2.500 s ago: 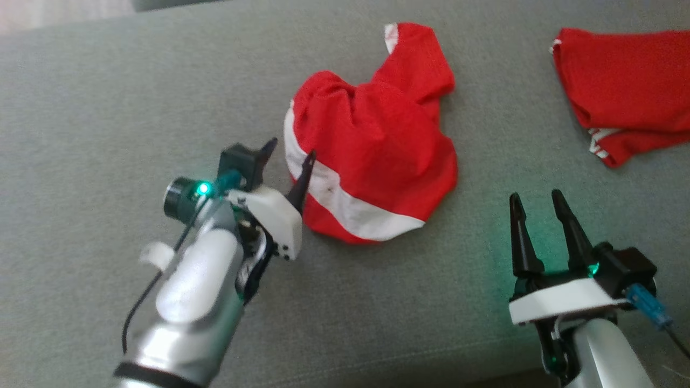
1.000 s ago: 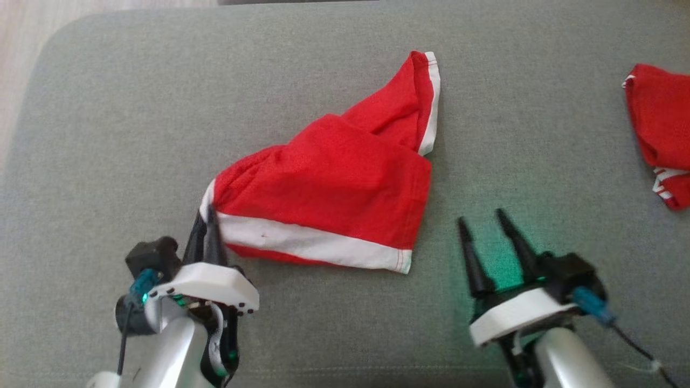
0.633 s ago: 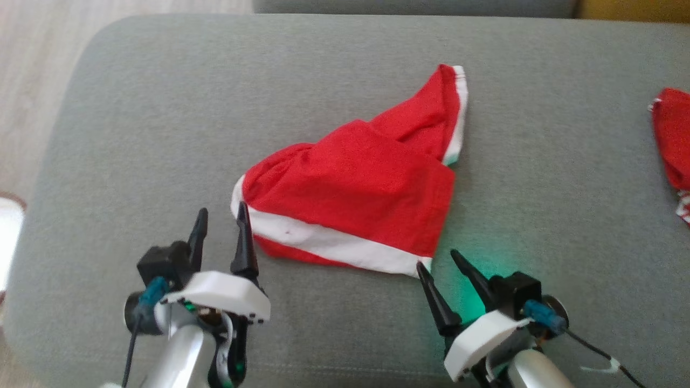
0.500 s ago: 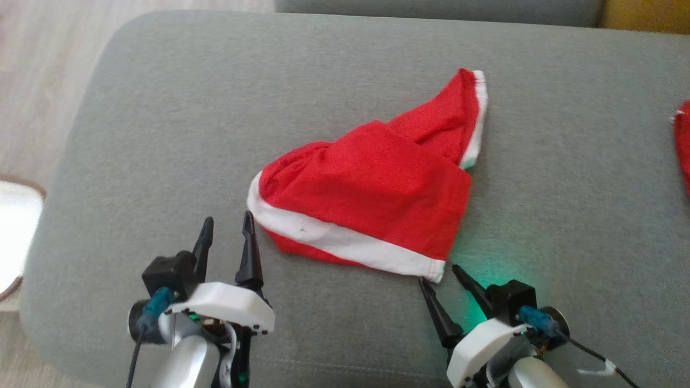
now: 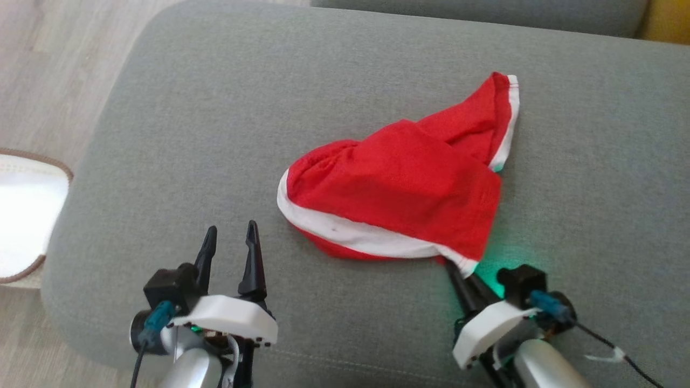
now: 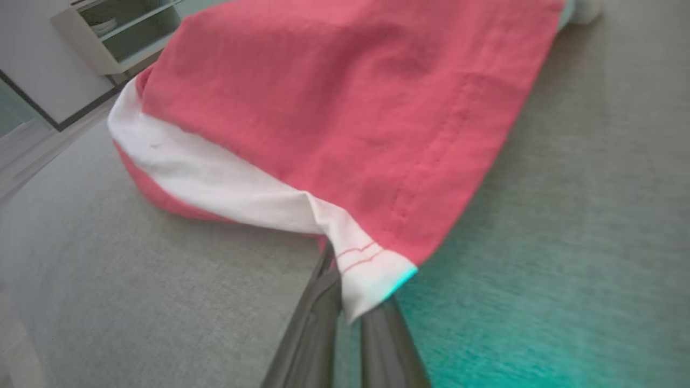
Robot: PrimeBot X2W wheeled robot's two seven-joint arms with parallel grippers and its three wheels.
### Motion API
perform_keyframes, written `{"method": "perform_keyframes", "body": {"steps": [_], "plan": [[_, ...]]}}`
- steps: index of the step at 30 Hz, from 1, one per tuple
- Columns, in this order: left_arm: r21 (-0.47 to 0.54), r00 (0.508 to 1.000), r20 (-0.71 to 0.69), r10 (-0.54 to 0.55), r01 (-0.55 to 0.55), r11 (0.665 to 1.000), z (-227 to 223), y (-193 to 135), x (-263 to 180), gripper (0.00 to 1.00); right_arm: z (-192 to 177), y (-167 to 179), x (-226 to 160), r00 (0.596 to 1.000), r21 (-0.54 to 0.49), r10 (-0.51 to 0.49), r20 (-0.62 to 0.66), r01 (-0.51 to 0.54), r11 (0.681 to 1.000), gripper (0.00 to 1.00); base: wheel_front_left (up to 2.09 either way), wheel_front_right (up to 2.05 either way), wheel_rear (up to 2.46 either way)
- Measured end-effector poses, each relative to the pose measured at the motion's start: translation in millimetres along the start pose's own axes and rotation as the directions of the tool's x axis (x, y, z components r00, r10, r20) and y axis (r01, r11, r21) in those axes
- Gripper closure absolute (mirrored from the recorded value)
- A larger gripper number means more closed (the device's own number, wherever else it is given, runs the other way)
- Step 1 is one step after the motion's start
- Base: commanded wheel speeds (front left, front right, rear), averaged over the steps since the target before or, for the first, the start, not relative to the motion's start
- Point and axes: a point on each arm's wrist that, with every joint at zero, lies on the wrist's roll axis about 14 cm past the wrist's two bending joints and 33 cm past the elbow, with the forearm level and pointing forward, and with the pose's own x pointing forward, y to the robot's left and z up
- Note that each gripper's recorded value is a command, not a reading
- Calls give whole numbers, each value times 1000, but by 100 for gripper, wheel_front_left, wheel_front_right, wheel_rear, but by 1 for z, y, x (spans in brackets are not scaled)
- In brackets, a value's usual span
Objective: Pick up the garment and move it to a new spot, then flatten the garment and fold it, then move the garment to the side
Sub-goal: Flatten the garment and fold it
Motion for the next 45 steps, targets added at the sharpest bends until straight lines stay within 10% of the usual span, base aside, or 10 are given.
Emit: {"method": "perform_keyframes", "body": {"steps": [21,22,25,45], "plan": [[-9,985,-82,-154,154,988,-27,-46,16,0,18,-155,-68,873,-1,-485,53,486,874,100,0,0,0],[-9,984,-84,-159,159,987,-28,-48,16,0,17,-155,-69,872,0,-487,49,487,873,89,0,0,0],[-9,981,-85,-173,173,985,-28,-52,17,0,14,-158,-72,867,6,-497,44,497,868,0,0,0,0],[9,970,68,-234,234,972,18,-62,1,0,86,-147,-130,781,32,-524,341,547,836,0,0,0,0]]}}
